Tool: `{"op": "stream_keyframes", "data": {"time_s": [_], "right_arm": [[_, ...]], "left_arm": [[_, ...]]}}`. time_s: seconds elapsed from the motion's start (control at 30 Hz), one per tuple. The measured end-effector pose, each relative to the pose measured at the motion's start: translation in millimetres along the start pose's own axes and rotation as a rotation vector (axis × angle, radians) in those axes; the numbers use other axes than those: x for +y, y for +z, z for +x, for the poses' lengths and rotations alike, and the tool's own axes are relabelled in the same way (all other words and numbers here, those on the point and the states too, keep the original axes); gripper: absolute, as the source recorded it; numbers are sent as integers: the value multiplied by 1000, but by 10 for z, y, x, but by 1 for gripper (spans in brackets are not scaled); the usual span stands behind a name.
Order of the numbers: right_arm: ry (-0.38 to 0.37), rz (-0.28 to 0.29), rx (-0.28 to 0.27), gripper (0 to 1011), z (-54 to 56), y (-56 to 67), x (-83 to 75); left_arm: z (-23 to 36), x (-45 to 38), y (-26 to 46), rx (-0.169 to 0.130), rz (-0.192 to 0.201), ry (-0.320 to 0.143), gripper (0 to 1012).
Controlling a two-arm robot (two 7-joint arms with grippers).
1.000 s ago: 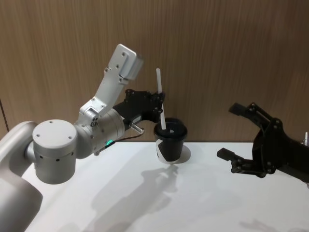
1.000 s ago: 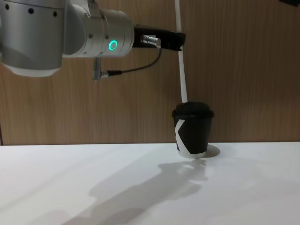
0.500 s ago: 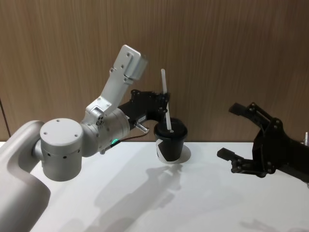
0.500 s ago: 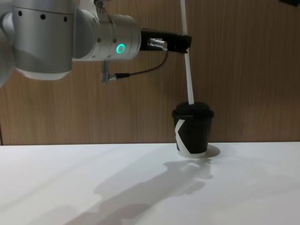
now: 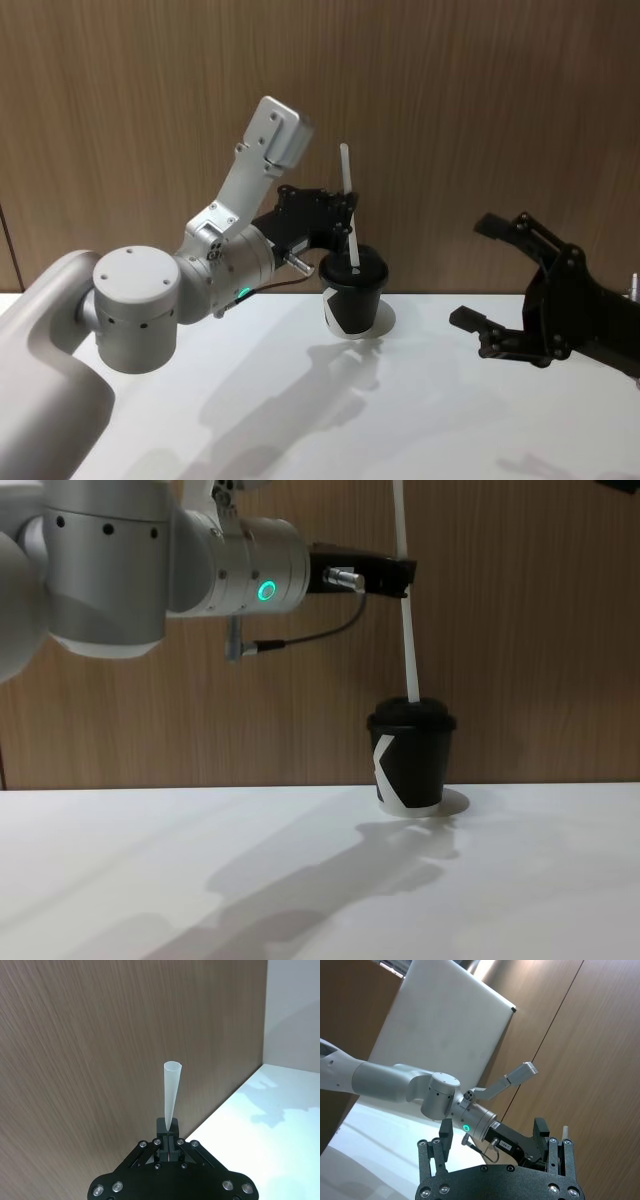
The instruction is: Pick up the straw with one hand, pass it to the other hand, and insert it into the cup.
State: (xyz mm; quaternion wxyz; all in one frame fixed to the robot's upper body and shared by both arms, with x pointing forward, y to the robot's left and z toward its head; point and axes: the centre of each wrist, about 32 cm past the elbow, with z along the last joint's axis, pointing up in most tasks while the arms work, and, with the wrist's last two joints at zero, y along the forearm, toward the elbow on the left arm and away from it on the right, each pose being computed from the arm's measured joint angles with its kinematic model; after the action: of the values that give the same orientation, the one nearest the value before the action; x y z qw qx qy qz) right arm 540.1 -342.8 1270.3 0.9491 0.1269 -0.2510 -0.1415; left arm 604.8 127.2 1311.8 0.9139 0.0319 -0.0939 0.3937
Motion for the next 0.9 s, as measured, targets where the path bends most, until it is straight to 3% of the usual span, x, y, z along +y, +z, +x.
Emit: {"op": "stream_keyframes", "data": {"time_s": [0.6, 0.9], "right_arm": [[0, 0, 0, 1001, 0, 0, 0], [0, 0, 0, 1001, 0, 0, 0]], "left_arm": [[2, -23, -43, -28, 6, 5, 8], [20, -41, -63, -22, 15, -2, 8]]}}
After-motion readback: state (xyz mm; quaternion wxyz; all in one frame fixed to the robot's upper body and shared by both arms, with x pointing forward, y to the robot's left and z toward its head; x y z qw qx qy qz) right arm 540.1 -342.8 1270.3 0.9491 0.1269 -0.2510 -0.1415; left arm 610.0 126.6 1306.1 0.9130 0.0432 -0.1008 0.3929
